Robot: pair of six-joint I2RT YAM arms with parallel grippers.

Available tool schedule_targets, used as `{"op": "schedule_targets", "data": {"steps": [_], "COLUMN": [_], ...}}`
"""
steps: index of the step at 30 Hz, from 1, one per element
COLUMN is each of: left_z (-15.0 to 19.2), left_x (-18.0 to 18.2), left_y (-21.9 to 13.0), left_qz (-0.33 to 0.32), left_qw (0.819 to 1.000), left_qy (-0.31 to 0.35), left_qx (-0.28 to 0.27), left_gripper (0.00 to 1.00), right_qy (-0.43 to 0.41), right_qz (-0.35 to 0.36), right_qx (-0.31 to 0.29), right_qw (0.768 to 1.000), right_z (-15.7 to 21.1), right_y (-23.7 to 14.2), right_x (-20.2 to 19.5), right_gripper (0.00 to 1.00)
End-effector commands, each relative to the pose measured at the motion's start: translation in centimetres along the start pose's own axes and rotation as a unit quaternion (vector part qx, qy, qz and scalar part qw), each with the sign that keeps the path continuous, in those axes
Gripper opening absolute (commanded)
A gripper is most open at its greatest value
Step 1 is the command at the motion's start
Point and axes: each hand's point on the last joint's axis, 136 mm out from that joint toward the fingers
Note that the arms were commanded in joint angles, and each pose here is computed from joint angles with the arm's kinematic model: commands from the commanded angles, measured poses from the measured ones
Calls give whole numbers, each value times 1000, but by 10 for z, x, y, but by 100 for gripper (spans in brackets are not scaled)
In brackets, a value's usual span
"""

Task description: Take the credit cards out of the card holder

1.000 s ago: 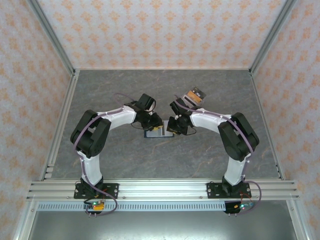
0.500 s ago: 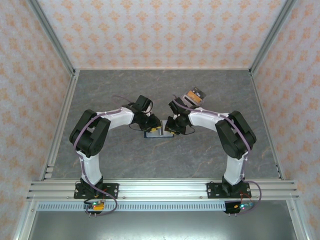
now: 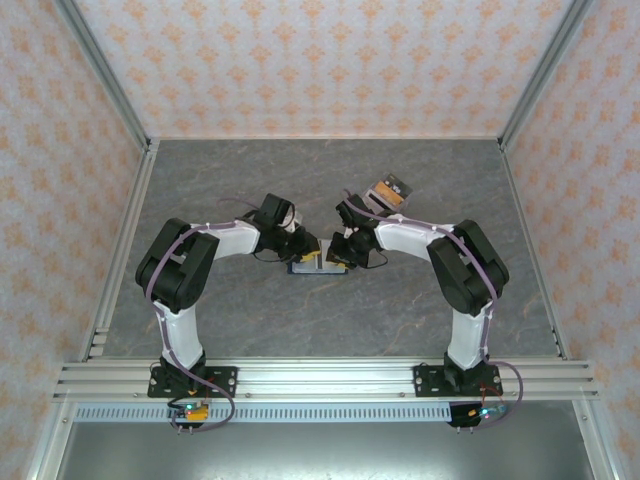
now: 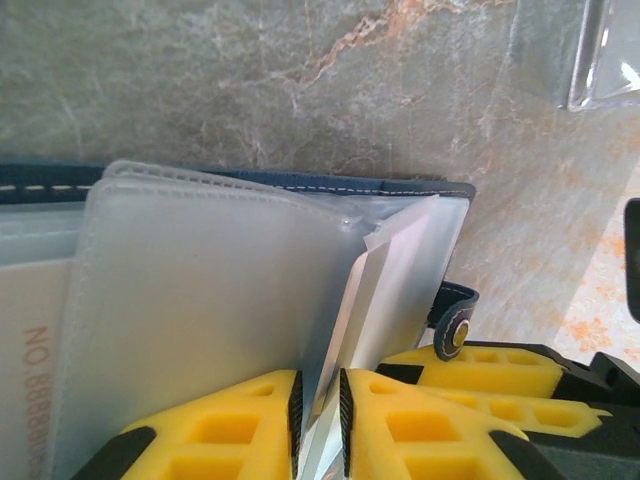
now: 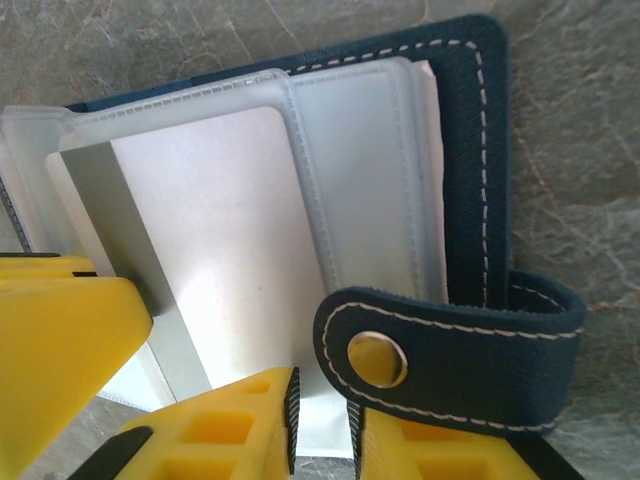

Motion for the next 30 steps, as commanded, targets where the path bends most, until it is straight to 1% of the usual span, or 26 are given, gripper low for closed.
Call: {"op": "schedule_targets", "data": {"steps": [1, 5, 12, 26, 30], "left_z": [-6, -5, -3, 1, 1], "left_x": [-13, -21, -29, -28, -28], "left_y": [-4, -7, -15, -19, -22], "left_qz": [43, 67, 77, 85, 86], "left_qw": [999, 997, 994, 993, 992], "left_qy": [23, 46, 75, 83, 92], "left_qx": [-14, -17, -21, -15, -12], "left_gripper": [19, 17, 16, 13, 8], "right_qy": [7, 7, 7, 14, 17], "right_qz": [37, 40, 47, 69, 76], "right_qx": [-2, -1, -3, -4, -5], "right_qw": [999, 999, 999, 997, 997], "right_z": [-1, -1, -1, -1, -2], "right_y": [8, 9, 8, 10, 10], "right_x": [-15, -16, -18, -27, -30], "right_gripper": [23, 23, 22, 21, 21]}}
Point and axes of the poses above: each hand's point on the last joint's axis, 136 mm out from that joint toward the fingers, its own y axis out along the fingers, its own x axis along the line the jaws close on, z = x × y, and after that the axes turned 10 degrees about y, right-handed
